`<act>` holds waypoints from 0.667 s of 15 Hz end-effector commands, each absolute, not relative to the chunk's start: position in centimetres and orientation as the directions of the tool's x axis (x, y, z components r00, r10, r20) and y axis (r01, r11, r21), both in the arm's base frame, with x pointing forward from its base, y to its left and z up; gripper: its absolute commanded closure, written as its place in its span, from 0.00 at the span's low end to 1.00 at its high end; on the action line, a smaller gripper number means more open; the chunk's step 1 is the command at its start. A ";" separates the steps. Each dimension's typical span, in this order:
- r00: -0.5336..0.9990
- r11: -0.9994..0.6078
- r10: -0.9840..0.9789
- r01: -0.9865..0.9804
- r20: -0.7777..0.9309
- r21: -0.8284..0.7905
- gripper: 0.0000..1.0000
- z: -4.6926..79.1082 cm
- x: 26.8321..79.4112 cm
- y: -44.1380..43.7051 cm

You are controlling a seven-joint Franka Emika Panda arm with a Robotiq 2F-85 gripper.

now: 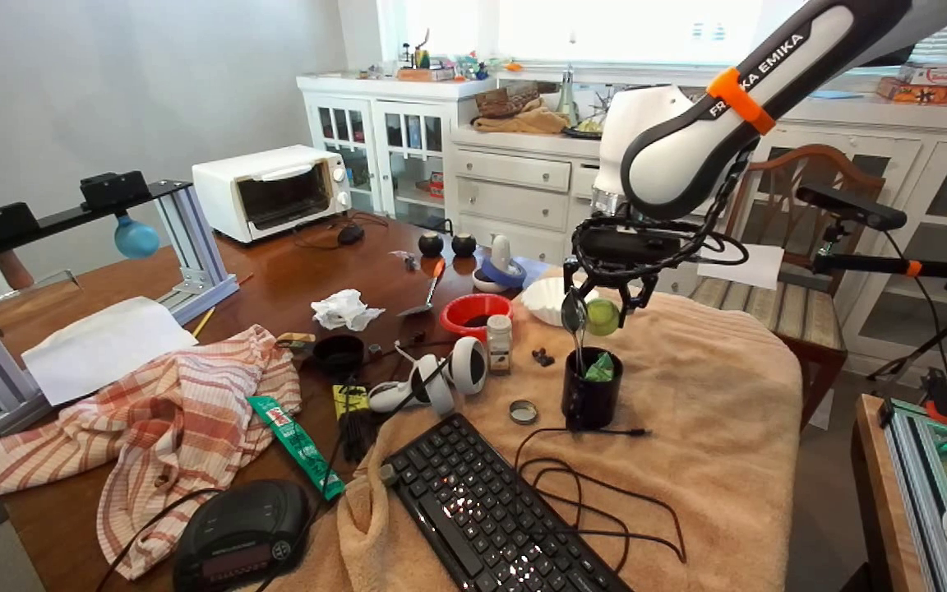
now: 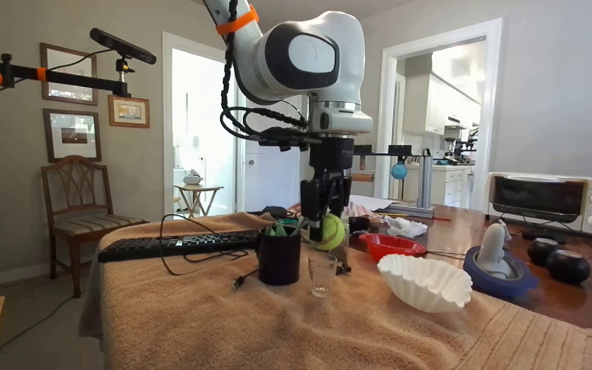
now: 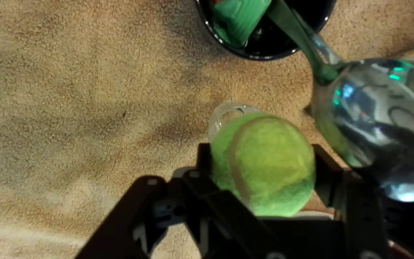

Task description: Put the objects on the white plate into the black cup

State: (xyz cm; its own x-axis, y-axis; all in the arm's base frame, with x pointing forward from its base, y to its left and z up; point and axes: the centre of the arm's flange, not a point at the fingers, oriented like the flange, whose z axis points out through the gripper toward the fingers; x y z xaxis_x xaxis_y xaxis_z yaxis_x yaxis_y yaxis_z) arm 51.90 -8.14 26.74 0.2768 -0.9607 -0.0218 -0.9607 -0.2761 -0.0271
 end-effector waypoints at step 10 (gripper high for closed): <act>0.255 -0.255 -0.964 -0.967 -0.068 -0.014 0.58 23.6 53.2 -8.7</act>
State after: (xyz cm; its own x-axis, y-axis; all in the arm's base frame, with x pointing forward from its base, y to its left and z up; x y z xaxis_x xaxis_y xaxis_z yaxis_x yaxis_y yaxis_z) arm 52.47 -8.67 24.27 0.2502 -0.9668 -0.0515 -0.9681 -0.2503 -0.0039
